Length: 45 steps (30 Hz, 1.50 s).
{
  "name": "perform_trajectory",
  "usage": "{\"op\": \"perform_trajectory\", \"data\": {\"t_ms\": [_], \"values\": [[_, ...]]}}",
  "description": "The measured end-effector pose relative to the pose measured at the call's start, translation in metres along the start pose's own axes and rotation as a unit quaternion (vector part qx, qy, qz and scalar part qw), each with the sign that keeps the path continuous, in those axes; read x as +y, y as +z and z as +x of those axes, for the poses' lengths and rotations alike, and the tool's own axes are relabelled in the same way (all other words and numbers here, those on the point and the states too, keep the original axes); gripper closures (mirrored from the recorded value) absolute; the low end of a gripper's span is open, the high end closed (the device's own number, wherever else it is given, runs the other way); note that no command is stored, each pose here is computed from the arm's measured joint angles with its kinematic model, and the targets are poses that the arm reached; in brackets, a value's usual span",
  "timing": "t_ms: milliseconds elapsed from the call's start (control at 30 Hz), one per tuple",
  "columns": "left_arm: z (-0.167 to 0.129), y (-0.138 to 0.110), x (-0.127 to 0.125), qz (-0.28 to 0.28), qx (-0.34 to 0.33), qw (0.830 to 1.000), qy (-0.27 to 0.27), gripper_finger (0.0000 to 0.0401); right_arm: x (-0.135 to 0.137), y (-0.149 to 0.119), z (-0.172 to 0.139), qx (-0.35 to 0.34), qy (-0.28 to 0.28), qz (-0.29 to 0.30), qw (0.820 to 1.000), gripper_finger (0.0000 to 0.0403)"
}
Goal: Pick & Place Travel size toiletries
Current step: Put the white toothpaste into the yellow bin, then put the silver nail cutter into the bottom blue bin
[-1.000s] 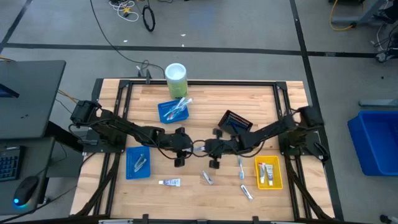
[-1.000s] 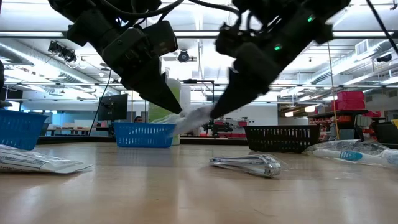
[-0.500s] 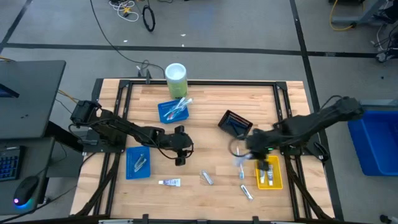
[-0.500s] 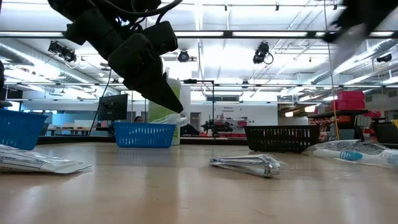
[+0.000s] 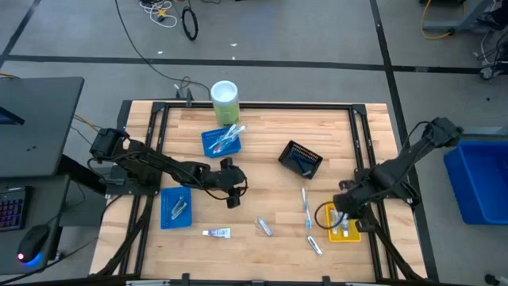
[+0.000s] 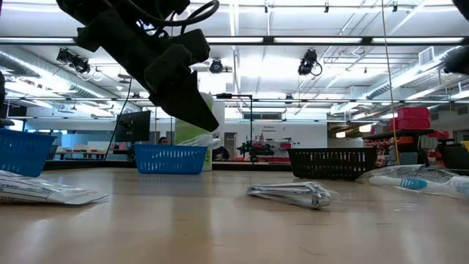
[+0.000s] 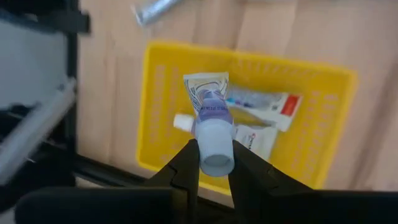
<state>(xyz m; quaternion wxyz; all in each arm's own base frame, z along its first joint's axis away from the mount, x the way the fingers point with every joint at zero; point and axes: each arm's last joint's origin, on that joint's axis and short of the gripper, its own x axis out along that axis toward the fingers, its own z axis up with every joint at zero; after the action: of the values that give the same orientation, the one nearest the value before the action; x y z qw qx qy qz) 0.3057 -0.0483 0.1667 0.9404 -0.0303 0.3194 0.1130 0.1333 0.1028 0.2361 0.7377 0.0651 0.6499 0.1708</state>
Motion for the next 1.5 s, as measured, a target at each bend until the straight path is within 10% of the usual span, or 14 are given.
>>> {"op": "perform_trajectory", "data": {"t_ms": [600,1000,1500], "values": [[0.003,0.003,0.01,-0.06,-0.001,0.998,0.005,0.0225,0.006,-0.005,0.015,0.028,-0.01,0.066,0.997,0.0274],[0.003,0.016,0.007,-0.058,-0.051,0.995,-0.068,0.0225,0.028,0.026,-0.024,-0.127,0.007,0.044,0.991,0.0277],[0.019,0.0,-0.046,0.093,-0.055,0.966,-0.234,0.0215,0.042,0.07,-0.036,-0.478,-0.086,-0.118,0.866,0.0278]]}}
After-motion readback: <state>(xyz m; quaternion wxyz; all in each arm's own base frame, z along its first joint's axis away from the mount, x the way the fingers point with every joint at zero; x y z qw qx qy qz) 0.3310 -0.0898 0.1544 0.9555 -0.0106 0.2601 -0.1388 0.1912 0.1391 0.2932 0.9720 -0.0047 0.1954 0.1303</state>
